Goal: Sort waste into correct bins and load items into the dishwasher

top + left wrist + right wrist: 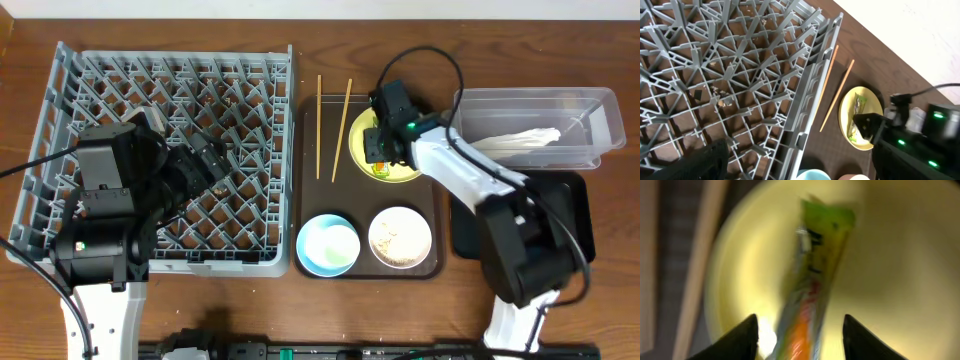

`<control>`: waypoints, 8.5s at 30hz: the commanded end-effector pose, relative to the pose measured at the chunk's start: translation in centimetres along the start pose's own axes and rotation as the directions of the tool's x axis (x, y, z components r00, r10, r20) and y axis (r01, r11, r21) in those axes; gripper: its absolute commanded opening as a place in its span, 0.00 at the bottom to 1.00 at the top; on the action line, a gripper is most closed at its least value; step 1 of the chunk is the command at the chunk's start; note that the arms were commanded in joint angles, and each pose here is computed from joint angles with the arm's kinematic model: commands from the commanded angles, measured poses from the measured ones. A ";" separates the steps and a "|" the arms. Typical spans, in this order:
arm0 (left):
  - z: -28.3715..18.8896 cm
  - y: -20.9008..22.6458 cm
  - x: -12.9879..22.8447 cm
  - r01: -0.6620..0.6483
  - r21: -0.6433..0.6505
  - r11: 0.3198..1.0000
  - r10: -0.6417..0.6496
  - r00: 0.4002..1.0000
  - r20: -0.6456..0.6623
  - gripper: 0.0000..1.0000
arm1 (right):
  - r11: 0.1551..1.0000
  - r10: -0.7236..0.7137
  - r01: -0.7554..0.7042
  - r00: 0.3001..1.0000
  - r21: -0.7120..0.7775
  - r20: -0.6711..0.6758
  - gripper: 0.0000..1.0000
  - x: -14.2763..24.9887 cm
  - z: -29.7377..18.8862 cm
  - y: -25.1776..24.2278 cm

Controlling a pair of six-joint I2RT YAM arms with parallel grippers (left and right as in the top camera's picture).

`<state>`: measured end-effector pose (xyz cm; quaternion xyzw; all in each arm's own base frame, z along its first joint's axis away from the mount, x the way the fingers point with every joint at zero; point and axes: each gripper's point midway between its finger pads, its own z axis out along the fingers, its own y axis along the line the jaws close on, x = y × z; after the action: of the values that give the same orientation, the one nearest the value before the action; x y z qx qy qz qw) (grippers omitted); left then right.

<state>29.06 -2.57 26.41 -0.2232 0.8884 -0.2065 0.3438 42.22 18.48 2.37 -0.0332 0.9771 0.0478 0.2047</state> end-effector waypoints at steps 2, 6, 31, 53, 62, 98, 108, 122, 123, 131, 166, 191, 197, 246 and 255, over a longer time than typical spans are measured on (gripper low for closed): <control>-0.5 -0.5 -0.4 -0.015 0.017 1.000 0.015 1.000 0.011 0.93 | 0.995 0.080 -0.083 0.996 0.063 0.050 0.26 -0.9 0.0 -1.2; -0.5 -0.5 -0.4 -0.016 0.017 1.000 0.015 1.000 0.012 0.93 | 0.995 0.087 -0.091 0.991 0.036 0.099 0.01 -2.4 -1.8 -0.8; -0.5 -0.5 -0.4 -0.015 0.018 1.000 0.015 1.000 0.011 0.93 | 0.452 0.842 -0.887 0.460 0.096 0.281 0.34 -3.2 -9.5 -24.6; -0.5 0.4 1.0 -0.004 -0.017 1.000 0.003 0.999 -0.048 0.93 | 0.870 -0.152 0.101 0.986 -0.482 -0.069 0.54 3.9 -18.6 0.6; -0.5 0.4 1.0 -0.032 -0.016 0.999 0.031 0.998 -0.048 0.93 | 0.843 -0.449 0.348 0.876 -0.410 -0.178 0.48 12.7 -16.2 6.2; -0.9 -3.5 1.9 -0.031 0.202 0.979 0.055 0.992 -0.111 0.93 | 0.832 -0.184 0.217 0.976 -0.511 0.114 0.01 4.3 -20.5 6.4; -4.0 -12.3 3.2 -0.005 0.709 0.705 0.232 0.947 -0.224 0.92 | 0.183 -0.126 0.542 0.841 -0.820 0.527 0.01 0.1 -32.8 8.8; -8.1 -17.8 6.9 -0.007 0.936 0.353 0.503 0.844 -0.183 0.92 | 0.127 -0.134 0.599 0.800 -0.791 0.584 0.01 0.1 -34.1 11.1; -8.2 -18.0 7.2 -0.008 0.940 0.342 0.514 0.839 -0.180 0.92 | 0.140 -0.133 0.595 0.803 -0.791 0.581 0.01 0.0 -33.9 11.3; -8.7 -18.7 8.4 0.005 0.948 0.318 0.546 0.817 -0.187 0.86 | 0.034 -0.135 0.662 0.745 -0.749 0.653 0.01 0.6 -36.0 12.8; 2.0 -1.0 2.8 0.016 0.100 0.995 0.008 0.972 -0.234 0.59 | 0.714 0.090 0.118 0.962 -0.690 0.258 0.76 -3.0 -25.0 1.9; 0.8 7.2 5.4 0.101 -0.373 0.922 -0.203 0.949 -0.243 0.58 | 0.944 -0.159 0.186 0.980 -0.271 0.118 0.80 3.8 -19.5 2.5; 2.6 7.3 6.6 0.047 -0.396 0.917 -0.185 0.930 -0.317 0.58 | 0.944 -0.159 0.187 0.980 -0.272 0.122 0.80 3.7 -19.5 2.5; 1.8 10.5 7.8 0.189 -0.426 0.885 -0.357 0.862 -0.360 0.83 | 0.944 -0.158 0.187 0.979 -0.272 0.126 0.82 3.6 -19.5 2.5; 0.8 0.9 4.4 -0.116 0.021 0.993 0.115 0.919 -0.377 0.83 | 0.989 -0.029 0.047 0.991 -0.141 0.133 0.72 2.8 -19.0 -0.1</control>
<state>25.96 -1.65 20.72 -0.2313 0.9441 -0.1892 0.1389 31.90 16.98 18.19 -0.0993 0.9523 0.1346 0.2554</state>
